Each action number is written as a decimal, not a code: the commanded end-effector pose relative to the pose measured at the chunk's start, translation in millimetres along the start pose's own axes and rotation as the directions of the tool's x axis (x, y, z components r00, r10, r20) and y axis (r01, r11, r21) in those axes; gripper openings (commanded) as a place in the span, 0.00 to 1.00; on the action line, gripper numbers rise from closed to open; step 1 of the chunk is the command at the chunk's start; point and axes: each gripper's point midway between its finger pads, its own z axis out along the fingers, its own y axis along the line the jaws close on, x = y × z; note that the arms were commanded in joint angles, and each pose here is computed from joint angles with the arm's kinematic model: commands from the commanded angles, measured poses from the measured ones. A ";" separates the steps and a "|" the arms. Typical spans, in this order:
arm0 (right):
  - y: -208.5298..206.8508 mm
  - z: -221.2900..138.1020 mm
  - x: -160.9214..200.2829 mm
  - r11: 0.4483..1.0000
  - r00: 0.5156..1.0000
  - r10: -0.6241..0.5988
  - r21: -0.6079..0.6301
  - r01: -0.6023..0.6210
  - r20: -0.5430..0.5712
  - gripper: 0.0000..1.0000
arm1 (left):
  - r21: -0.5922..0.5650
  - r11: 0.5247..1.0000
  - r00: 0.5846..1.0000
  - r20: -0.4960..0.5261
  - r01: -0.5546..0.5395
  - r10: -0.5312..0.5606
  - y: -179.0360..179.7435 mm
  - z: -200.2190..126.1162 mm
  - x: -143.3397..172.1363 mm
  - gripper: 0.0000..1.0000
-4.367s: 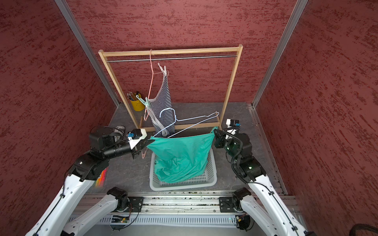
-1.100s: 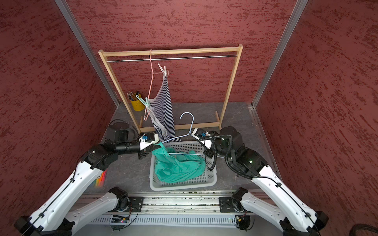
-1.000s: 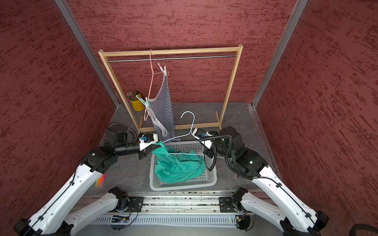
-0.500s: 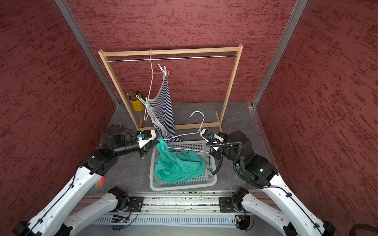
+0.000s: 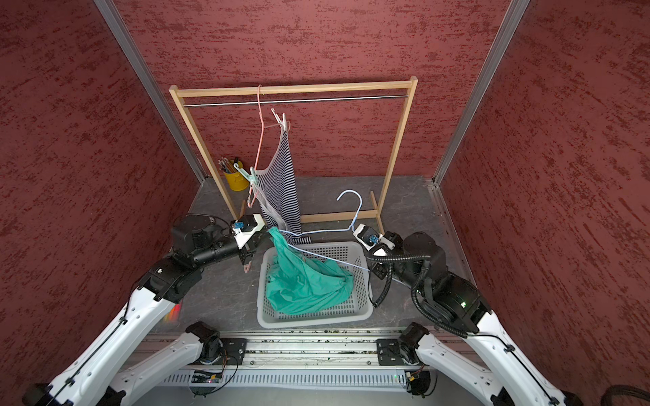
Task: Remove the clothespins securing tank tops to the hanger
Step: Remove the tank top from the hanger, then place the tank top in the basket, then place the hanger on the clothesline.
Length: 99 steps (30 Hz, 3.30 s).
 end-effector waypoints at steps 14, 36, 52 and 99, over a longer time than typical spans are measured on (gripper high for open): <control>-76.9 -65.9 -29.5 0.908 0.984 0.084 0.394 -0.142 0.160 0.00 | -0.118 0.987 0.974 -0.189 0.106 -0.127 20.9 -0.1 47.8 0.00; -87.4 -48.2 -35.0 0.883 0.978 0.121 0.431 -0.185 0.171 0.00 | 0.158 0.986 0.998 0.014 0.062 -0.065 -42.4 -11.7 12.6 0.00; -100.7 -13.7 -53.5 0.865 0.968 0.185 0.439 -0.242 0.169 0.00 | 0.292 0.945 0.974 -0.208 0.144 -0.084 -99.4 80.2 61.7 0.13; -217.3 62.7 -95.9 0.767 0.949 0.179 0.567 -0.300 0.259 0.00 | 0.119 0.993 0.979 0.200 0.005 -0.029 -103.9 73.8 -6.6 1.00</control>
